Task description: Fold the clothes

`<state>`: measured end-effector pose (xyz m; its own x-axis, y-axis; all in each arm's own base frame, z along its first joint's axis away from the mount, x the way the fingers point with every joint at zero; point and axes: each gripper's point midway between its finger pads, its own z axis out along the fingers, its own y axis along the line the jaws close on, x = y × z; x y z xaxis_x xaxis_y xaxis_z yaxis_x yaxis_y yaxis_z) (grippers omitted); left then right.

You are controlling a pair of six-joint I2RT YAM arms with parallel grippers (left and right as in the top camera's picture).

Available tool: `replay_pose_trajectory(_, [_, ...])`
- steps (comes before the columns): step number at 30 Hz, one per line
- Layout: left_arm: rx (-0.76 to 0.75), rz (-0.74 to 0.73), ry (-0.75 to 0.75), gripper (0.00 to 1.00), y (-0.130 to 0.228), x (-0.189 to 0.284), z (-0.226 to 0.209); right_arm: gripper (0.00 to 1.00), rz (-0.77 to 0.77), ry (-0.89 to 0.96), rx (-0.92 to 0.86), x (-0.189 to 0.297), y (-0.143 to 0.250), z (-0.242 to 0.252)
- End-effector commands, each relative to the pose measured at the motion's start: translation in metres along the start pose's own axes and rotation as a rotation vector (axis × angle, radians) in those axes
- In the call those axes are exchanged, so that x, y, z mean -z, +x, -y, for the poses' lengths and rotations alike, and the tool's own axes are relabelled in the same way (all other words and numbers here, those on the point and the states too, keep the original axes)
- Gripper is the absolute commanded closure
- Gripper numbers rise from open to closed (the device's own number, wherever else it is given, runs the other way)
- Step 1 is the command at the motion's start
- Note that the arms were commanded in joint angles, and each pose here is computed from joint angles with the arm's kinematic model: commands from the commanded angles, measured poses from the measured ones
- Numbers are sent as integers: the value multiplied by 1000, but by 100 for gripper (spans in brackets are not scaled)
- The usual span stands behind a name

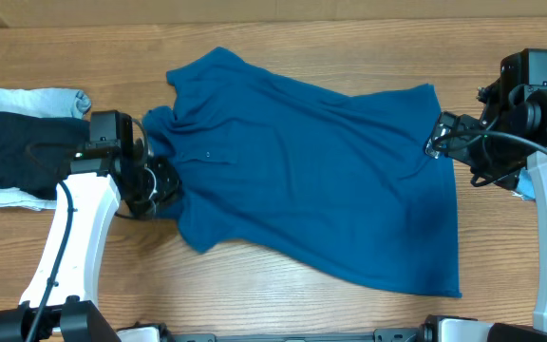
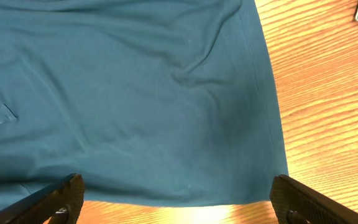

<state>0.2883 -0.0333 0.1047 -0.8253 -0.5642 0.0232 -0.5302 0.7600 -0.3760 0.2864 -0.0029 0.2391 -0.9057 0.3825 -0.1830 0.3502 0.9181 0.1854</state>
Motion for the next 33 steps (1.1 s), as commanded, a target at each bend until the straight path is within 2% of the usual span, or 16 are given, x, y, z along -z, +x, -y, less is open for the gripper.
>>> replay_pose_trajectory(1, [3, 75, 95, 88, -20, 8, 22, 0, 25, -1, 3, 4, -2, 1])
replay_pose_trajectory(6, [-2, 84, 101, 82, -22, 8, 24, 0, -45, -77, 46, -8, 10, -14])
replay_pose_trajectory(7, [-7, 78, 95, 77, -21, 8, 22, 0, -57, -74, 36, -16, 12, -12])
replay_pose_trajectory(9, [-19, 57, 72, 62, -15, 7, 17, 0, -67, -69, 13, -29, 12, -10])
replay_pose_trajectory(12, [-70, -50, -10, 55, 14, 3, -1, 0, -81, -64, 7, -37, 15, -9])
replay_pose_trajectory(13, [-66, -81, -49, 50, 24, -2, -9, 0, -81, -64, 7, -37, 15, -9])
replay_pose_trajectory(14, [-33, -120, -99, 41, 39, -14, -21, 0, -81, -64, 7, -37, 15, -8])
replay_pose_trajectory(16, [85, -154, -142, 34, 58, -40, -43, 0, -81, -64, 7, -37, 15, -8])
replay_pose_trajectory(20, [174, -184, -81, 30, 84, -86, -65, 0, -83, -60, 11, -37, 15, -8])
replay_pose_trajectory(23, [143, -125, -59, 29, 71, -91, -61, 0, -80, -61, 12, -37, 15, -8])
replay_pose_trajectory(24, [85, -89, -15, 34, 61, -92, -52, 0, -80, -61, 12, -37, 15, -8])
replay_pose_trajectory(26, [20, -77, 37, 52, 56, -92, -42, 0, -79, -58, 15, -37, 15, -7])
replay_pose_trajectory(27, [-4, -80, 57, 69, 56, -91, -38, 0, -77, -54, 16, -37, 14, -7])
replay_pose_trajectory(29, [-33, -106, 115, 89, 58, -88, -26, 0, -76, -51, 16, -37, 14, -6])
replay_pose_trajectory(30, [-38, -127, 152, 96, 61, -85, -18, 0, -74, -51, 16, -37, 14, -6])
replay_pose_trajectory(33, [-51, -164, 235, 96, 66, -69, 1, 0, -71, -52, 17, -37, 13, -6])
